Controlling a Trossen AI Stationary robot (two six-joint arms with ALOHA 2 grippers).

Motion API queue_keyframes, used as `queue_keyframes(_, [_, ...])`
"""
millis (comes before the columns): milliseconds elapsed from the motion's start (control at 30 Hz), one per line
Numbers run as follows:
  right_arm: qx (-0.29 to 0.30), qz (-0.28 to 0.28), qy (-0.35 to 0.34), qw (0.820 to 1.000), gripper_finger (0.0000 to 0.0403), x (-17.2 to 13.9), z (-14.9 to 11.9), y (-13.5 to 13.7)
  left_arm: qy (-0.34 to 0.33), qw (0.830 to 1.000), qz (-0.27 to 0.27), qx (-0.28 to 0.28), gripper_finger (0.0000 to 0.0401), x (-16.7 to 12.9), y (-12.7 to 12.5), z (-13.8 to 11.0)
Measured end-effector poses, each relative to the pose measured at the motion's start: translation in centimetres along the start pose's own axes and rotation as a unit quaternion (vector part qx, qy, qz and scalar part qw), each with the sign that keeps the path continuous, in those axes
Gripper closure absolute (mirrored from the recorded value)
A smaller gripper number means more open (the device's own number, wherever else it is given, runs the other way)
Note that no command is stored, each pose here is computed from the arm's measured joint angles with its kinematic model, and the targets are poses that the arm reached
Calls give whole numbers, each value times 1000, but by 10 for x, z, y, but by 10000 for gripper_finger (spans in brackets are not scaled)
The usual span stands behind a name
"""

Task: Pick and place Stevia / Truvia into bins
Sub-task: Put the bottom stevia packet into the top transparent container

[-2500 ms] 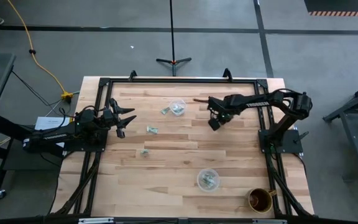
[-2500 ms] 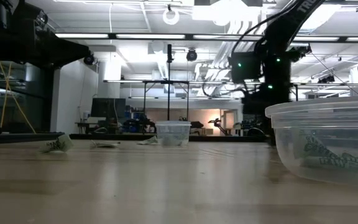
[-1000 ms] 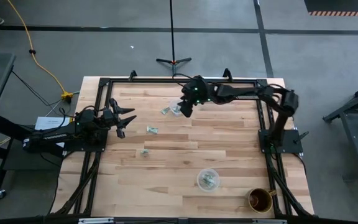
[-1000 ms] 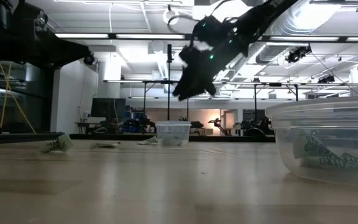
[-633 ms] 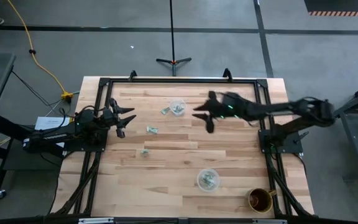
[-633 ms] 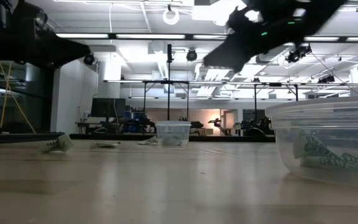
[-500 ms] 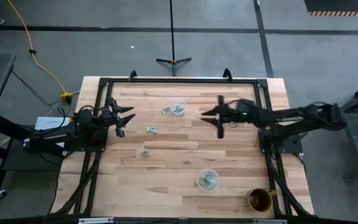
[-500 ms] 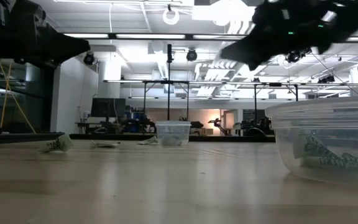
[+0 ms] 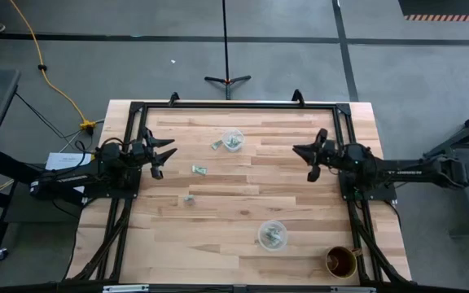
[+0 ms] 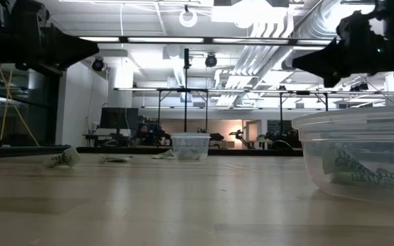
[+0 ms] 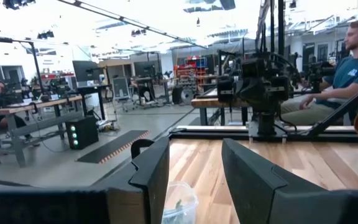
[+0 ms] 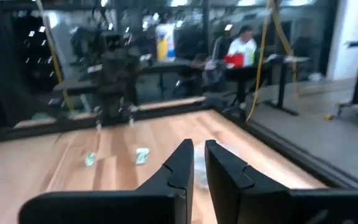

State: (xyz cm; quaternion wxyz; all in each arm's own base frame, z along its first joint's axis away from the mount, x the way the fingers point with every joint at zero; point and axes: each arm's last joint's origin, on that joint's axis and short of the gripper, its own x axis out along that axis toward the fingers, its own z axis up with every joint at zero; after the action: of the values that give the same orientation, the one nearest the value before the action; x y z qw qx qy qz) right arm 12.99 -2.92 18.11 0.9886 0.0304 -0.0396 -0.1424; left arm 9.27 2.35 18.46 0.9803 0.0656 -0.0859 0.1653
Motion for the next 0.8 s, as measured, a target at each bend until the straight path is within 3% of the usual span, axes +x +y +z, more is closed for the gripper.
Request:
queue_keyframes(167, [-31,-23,-18,999,374,-4,-1,-2,5,1000,12,-12,216,1,1,0])
queue_keyframes(300, [-50,-41,-25,998,368,-4,1,-3,27,998,12,-48,175,6,1,3])
queue_keyframes(467, [-67,-70,-7,995,367,-4,-2,-5,58,996,-40,-50,107,21,-2,17])
queue_keyframes(600, [-57,-90,9,994,371,-4,-5,-6,87,992,-69,-62,96,44,-4,34])
queue_keyframes(700, [-49,-87,16,995,372,-5,-7,-6,154,975,-113,-112,105,67,-12,39])
queue_keyframes(800, [-49,-77,16,996,370,-4,-7,-5,269,935,-177,-147,119,87,-30,41])
